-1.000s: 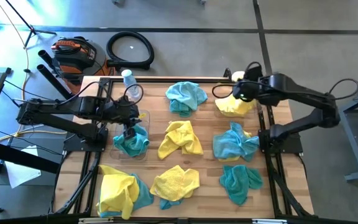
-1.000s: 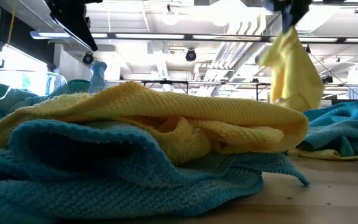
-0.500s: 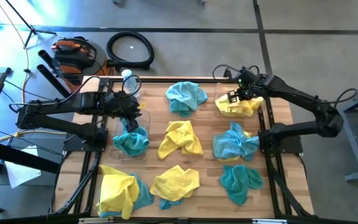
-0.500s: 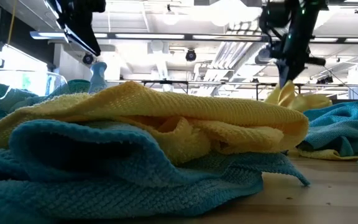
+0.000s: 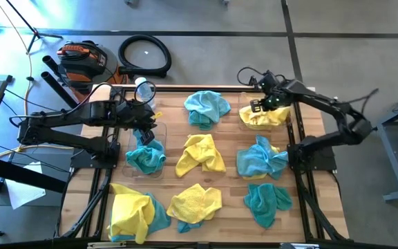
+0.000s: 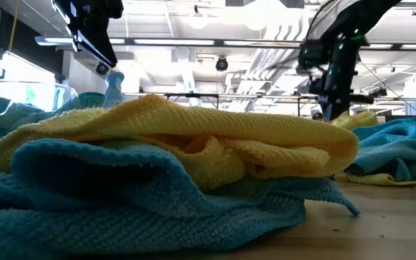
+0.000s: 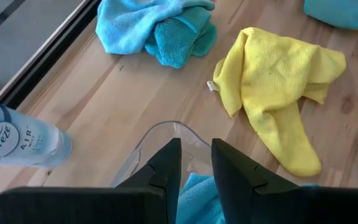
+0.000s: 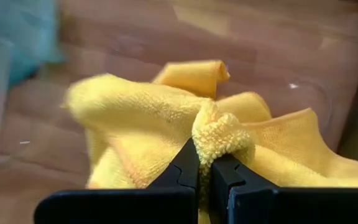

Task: Sort microfiber towel by color & place in baskets
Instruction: Put the yellow microfiber cloth into the right transparent bin, then put the blue microfiber cloth into the left transparent bin

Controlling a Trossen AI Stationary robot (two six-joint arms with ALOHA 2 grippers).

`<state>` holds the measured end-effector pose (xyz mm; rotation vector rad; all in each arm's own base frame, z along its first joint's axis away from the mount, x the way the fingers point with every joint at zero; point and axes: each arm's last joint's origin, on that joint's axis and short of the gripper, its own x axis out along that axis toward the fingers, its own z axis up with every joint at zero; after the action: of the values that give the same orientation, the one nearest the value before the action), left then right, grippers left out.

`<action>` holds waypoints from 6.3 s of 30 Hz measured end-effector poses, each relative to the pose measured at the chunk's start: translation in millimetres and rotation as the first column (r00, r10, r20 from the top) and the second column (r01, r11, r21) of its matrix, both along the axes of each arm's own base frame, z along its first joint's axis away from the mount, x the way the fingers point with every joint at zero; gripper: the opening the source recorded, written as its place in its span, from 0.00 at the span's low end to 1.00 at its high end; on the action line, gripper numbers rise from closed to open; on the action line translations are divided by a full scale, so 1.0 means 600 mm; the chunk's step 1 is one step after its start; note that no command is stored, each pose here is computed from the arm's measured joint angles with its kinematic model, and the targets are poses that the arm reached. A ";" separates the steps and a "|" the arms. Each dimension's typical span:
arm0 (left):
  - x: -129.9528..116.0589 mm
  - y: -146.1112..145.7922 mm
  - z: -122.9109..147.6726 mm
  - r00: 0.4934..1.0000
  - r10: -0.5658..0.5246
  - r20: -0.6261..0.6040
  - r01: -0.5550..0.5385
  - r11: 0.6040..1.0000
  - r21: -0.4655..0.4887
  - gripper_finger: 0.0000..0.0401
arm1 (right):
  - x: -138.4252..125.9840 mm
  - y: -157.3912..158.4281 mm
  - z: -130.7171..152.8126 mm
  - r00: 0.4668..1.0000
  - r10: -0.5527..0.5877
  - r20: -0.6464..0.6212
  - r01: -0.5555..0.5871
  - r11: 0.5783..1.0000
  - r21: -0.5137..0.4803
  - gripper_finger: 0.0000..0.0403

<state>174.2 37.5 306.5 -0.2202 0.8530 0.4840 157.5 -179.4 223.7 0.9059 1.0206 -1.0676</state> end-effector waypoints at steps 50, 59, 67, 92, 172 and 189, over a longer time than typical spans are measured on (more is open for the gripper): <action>0.000 0.000 0.000 1.000 -0.027 -0.013 0.027 0.999 0.025 0.19 | 0.034 -0.030 -0.002 0.987 -0.048 -0.152 0.058 0.996 0.064 0.32; 0.001 0.000 0.001 0.995 -0.088 -0.038 0.091 0.993 0.070 0.19 | 0.002 0.045 0.092 0.995 -0.095 -0.009 0.094 0.994 -0.062 0.32; 0.003 0.001 -0.001 0.992 -0.114 -0.055 0.119 0.989 0.089 0.19 | -0.022 0.101 0.134 0.988 -0.140 0.061 0.148 0.978 -0.145 0.32; 0.278 0.163 -0.017 0.996 -0.044 -0.083 0.038 0.996 -0.082 0.30 | -0.026 0.134 0.139 0.978 0.177 -0.112 -0.196 0.962 -0.190 0.29; -0.003 -0.041 0.234 0.984 0.155 0.086 -0.157 0.988 0.017 0.00 | -0.008 0.122 0.148 0.948 0.306 -0.093 -0.319 0.898 -0.302 0.29; -0.061 -0.125 0.222 0.985 0.133 -0.114 -0.174 0.767 -0.617 0.00 | -0.008 0.122 0.148 0.948 0.305 -0.092 -0.319 0.898 -0.305 0.29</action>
<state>137.6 -37.6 439.7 -0.9053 1.0463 0.3433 152.9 -106.2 312.8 0.4413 0.9567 -0.9438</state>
